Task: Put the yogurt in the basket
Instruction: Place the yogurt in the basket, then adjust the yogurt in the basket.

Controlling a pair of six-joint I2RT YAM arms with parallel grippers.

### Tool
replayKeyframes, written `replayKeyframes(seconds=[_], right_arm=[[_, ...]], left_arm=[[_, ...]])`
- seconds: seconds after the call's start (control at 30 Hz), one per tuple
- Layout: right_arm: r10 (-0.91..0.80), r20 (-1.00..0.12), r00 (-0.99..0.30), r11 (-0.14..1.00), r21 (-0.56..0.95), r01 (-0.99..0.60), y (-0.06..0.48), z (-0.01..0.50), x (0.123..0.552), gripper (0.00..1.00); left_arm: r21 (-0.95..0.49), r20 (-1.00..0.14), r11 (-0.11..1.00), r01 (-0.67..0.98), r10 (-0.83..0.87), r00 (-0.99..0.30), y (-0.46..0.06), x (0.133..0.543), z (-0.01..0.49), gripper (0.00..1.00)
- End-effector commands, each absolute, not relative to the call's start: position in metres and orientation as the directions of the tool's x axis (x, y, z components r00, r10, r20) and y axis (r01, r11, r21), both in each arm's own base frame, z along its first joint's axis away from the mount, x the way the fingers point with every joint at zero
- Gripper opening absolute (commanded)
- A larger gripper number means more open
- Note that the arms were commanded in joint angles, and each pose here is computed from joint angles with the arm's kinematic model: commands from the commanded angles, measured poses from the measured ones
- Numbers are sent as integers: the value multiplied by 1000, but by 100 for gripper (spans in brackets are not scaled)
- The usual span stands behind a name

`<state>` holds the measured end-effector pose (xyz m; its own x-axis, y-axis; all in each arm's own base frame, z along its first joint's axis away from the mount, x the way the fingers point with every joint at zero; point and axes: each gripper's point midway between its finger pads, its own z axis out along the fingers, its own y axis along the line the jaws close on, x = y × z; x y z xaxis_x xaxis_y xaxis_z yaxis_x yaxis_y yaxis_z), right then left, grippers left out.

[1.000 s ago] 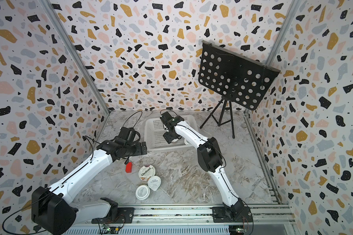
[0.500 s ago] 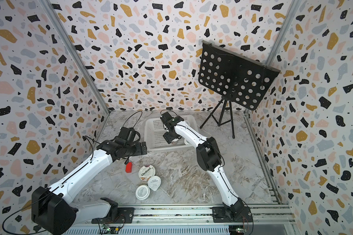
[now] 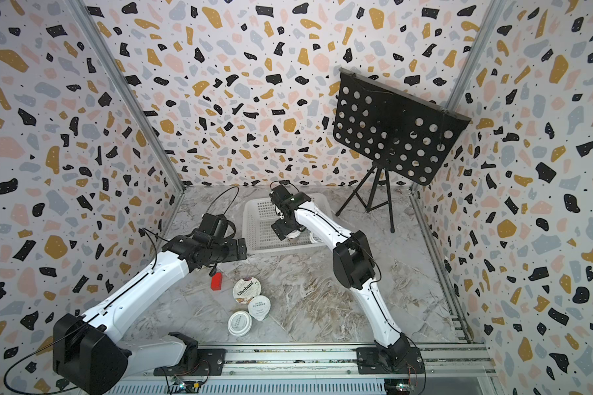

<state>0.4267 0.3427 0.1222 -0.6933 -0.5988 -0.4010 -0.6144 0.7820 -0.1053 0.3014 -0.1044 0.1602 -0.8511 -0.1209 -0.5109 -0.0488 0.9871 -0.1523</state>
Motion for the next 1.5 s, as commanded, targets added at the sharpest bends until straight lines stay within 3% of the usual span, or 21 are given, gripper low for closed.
replayKeyframes(seconds=[0.0, 0.43, 0.63, 1.47], right_arm=[[-566, -459, -685, 796, -87, -599, 336, 165, 418, 96], [-567, -428, -703, 798, -75, -598, 330, 145, 409, 86], [-576, -413, -706, 797, -91, -597, 329, 133, 412, 77], [-601, -400, -691, 788, -155, -596, 327, 121, 426, 73]], left_arm=[[-167, -537, 985, -36, -121, -835, -105, 305, 169, 100], [-171, -539, 985, -33, -122, -833, -106, 304, 170, 100], [-169, -541, 985, -35, -123, -832, -106, 304, 171, 100], [-166, -542, 986, -35, -121, -831, -105, 305, 171, 100]])
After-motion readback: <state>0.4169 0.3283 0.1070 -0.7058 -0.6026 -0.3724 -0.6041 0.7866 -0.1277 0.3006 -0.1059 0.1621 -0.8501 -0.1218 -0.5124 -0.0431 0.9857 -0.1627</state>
